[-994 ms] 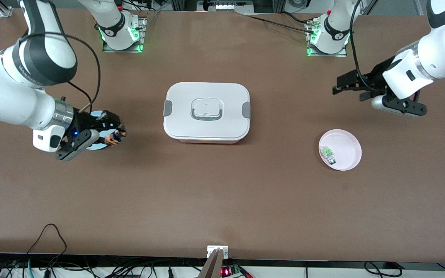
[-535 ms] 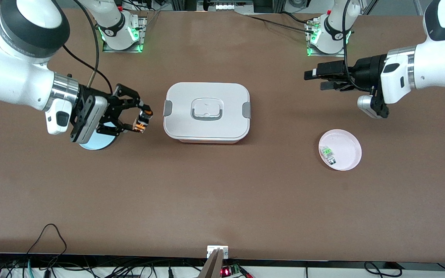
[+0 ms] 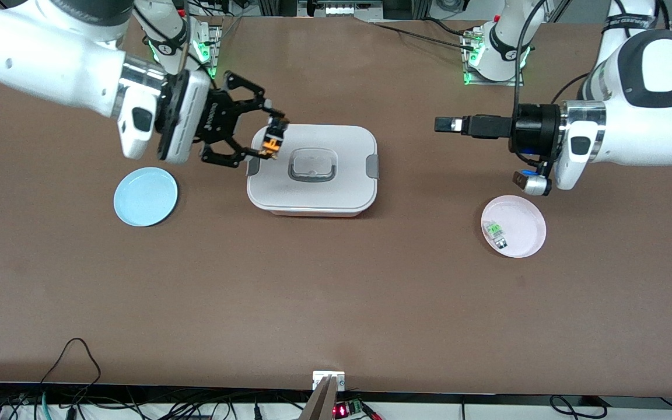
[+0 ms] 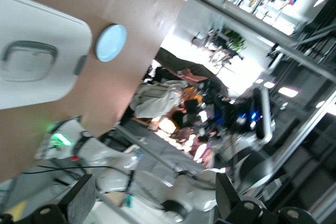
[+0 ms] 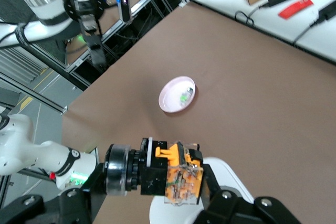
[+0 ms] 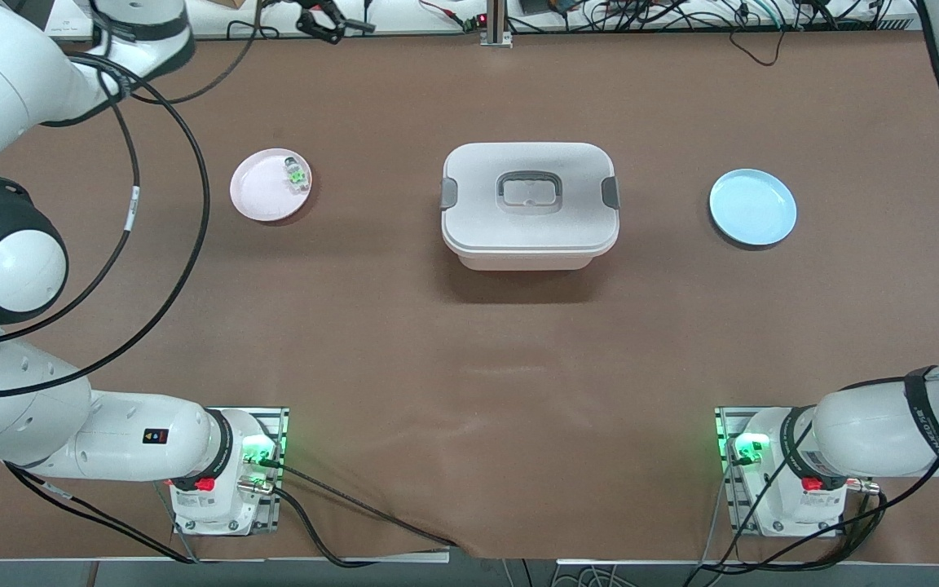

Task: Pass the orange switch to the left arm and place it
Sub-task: 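Carry the switch over the box while the left gripper grasps it, then open the right gripper and pull the left gripper away with switch, then move the switch over the white plate with the left gripper, then lower the switch onto the white plate and open the left gripper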

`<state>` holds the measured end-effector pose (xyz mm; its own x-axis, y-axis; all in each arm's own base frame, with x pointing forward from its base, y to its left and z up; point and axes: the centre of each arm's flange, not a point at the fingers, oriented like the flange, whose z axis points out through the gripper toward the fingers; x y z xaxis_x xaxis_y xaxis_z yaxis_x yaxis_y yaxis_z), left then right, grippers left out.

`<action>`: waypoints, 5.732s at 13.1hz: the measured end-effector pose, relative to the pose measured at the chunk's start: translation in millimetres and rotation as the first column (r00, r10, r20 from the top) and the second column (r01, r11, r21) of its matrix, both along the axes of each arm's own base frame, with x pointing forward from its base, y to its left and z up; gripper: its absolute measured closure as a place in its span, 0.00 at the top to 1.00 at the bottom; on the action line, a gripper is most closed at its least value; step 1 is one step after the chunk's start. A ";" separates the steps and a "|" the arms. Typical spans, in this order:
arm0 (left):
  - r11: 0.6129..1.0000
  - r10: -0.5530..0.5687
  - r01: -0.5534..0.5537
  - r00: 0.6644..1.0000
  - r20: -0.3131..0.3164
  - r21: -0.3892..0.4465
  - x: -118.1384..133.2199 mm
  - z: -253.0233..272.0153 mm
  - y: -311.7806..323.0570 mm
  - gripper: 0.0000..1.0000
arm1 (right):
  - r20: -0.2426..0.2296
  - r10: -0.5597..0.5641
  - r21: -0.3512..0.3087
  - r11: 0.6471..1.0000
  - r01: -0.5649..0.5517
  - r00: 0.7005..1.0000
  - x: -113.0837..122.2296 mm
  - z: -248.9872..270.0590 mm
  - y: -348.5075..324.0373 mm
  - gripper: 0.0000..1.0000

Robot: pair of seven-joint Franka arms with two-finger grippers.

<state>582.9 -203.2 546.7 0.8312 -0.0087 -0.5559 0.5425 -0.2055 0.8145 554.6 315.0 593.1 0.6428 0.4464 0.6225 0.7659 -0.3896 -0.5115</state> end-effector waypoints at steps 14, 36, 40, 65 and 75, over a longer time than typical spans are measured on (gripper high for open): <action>0.965 0.243 -0.257 0.950 -0.194 -0.048 -32.2 -4.5 -129.3 1.00 | 0.121 -0.043 0.066 0.997 0.035 0.992 -26.1 21.7 55.3 0.74; 0.957 0.274 -0.286 0.943 -0.190 -0.039 -44.2 -0.3 -149.4 0.42 | 0.067 -0.068 0.080 0.995 0.063 0.995 -29.6 22.2 59.8 0.99; 0.954 0.281 -0.295 0.939 -0.200 -0.048 -28.8 -2.9 -120.7 0.41 | 0.041 -0.078 0.080 0.994 0.075 0.996 -30.2 21.9 60.2 1.00; 0.265 -0.496 0.084 0.866 0.061 0.961 0.3 -305.8 173.2 0.41 | -0.066 -0.751 -0.822 0.414 0.390 0.657 34.0 -51.9 -262.2 1.00; 0.241 -0.466 -0.006 0.877 0.121 0.970 10.5 -347.3 201.1 0.56 | -0.005 -0.781 -0.794 0.382 0.472 0.624 4.9 -26.2 -259.2 1.00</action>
<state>593.4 -2.1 199.4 0.9962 0.0840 -0.0238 0.0848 -0.9957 0.0364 559.6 55.8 566.9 0.9995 -0.0244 0.0205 -0.0243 -0.9997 -0.0049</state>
